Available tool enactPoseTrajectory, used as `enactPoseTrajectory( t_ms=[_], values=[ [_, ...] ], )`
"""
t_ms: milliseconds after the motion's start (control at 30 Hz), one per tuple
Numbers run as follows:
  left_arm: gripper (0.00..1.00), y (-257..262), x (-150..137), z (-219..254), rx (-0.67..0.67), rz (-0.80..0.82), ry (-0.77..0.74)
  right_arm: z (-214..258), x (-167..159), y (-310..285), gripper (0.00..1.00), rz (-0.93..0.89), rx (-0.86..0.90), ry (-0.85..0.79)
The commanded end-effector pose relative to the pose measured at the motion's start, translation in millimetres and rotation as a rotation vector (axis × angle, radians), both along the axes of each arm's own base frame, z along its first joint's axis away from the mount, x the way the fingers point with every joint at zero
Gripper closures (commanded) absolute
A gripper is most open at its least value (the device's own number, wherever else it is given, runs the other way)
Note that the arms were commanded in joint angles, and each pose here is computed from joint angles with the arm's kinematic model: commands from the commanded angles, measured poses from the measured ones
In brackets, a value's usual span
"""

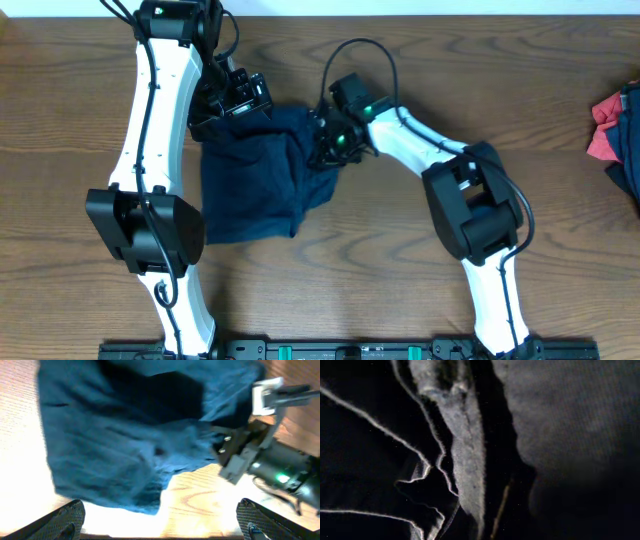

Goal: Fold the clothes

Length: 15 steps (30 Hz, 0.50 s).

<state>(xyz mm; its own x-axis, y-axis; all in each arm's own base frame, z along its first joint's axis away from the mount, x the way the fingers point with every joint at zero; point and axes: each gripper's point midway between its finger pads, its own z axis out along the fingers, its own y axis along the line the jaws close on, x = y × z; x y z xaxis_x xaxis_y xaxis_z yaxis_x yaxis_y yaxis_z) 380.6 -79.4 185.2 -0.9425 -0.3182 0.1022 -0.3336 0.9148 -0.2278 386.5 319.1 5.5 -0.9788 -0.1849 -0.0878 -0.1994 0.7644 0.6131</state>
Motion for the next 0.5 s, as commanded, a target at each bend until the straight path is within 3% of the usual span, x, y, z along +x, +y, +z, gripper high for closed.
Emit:
enactPoseTrajectory(
  t_ms=[0,233,467],
  values=[
    [0.02,1.0,0.6,3.3,0.005,-0.009,-0.010,-11.9,30.7,-53.1,0.99,-0.135,-0.069,0.012],
    [0.02,1.2,0.6,3.3,0.005,-0.008,-0.010,-21.3,55.1,-149.7,0.99,-0.319,-0.152,0.082],
    [0.02,0.9,2.0,3.3,0.004,-0.009,-0.016,-30.4,53.9,-230.6,0.99,-0.415,-0.257,0.132]
  ],
)
